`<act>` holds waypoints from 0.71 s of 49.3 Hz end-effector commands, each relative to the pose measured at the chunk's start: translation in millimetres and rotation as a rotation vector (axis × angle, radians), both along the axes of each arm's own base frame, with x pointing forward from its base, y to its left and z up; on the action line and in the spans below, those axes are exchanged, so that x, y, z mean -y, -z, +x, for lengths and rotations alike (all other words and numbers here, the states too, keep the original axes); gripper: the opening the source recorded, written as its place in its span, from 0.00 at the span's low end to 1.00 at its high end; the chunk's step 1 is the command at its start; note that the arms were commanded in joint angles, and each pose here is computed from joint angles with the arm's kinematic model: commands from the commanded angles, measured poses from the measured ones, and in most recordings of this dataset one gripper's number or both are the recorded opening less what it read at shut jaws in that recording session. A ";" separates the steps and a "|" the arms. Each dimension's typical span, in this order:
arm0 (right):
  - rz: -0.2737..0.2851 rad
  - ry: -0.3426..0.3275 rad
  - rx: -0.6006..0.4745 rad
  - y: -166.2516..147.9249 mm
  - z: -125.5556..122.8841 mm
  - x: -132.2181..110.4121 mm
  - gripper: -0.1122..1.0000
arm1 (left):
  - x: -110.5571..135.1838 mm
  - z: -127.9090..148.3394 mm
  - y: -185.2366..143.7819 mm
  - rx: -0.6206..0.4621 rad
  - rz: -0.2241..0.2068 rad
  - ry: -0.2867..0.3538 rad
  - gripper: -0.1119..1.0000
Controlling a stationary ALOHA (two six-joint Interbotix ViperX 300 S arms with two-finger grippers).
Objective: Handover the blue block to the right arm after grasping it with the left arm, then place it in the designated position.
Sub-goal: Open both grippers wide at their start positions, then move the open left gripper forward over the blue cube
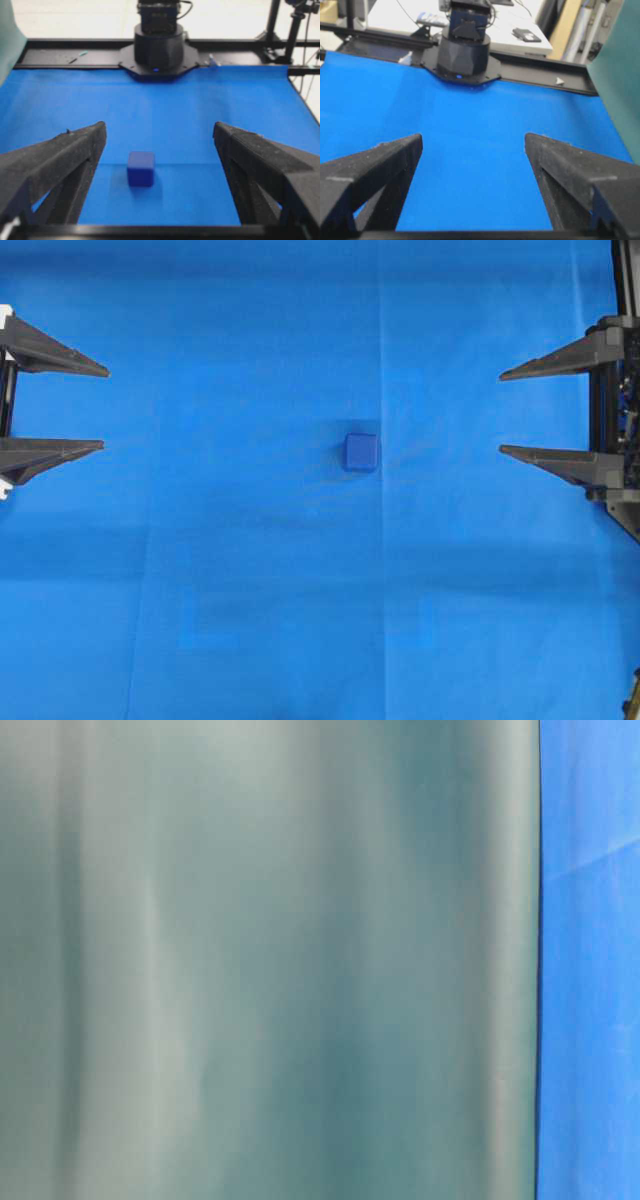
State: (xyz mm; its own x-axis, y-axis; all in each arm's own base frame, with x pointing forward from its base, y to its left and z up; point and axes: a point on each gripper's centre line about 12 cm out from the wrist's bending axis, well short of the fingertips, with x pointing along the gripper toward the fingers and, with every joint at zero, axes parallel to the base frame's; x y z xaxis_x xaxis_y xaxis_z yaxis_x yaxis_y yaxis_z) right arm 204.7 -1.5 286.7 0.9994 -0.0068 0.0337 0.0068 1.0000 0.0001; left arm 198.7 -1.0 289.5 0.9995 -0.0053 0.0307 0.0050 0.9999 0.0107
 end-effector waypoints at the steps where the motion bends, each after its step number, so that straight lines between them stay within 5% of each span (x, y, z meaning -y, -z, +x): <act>1: 0.003 0.002 0.015 -6.2 2.1 0.4 0.97 | -3.9 1.5 -2.0 -0.002 0.003 -0.020 0.92; 19: 0.006 0.001 0.022 -7.4 2.1 0.2 0.97 | -9.1 7.0 -3.2 0.012 -0.001 -0.044 0.92; 35: 0.007 0.002 0.028 -9.9 2.5 0.5 0.97 | -15.3 43.5 0.2 0.001 0.004 -0.064 0.92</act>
State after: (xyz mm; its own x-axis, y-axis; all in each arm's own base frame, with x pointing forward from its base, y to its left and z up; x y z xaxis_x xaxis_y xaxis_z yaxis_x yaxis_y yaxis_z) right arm 204.7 -1.5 286.8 0.9994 -0.0072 0.0353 0.0071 1.0000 0.0031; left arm 229.0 12.2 280.7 0.9986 0.0526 0.0092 -0.0527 0.9985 0.0121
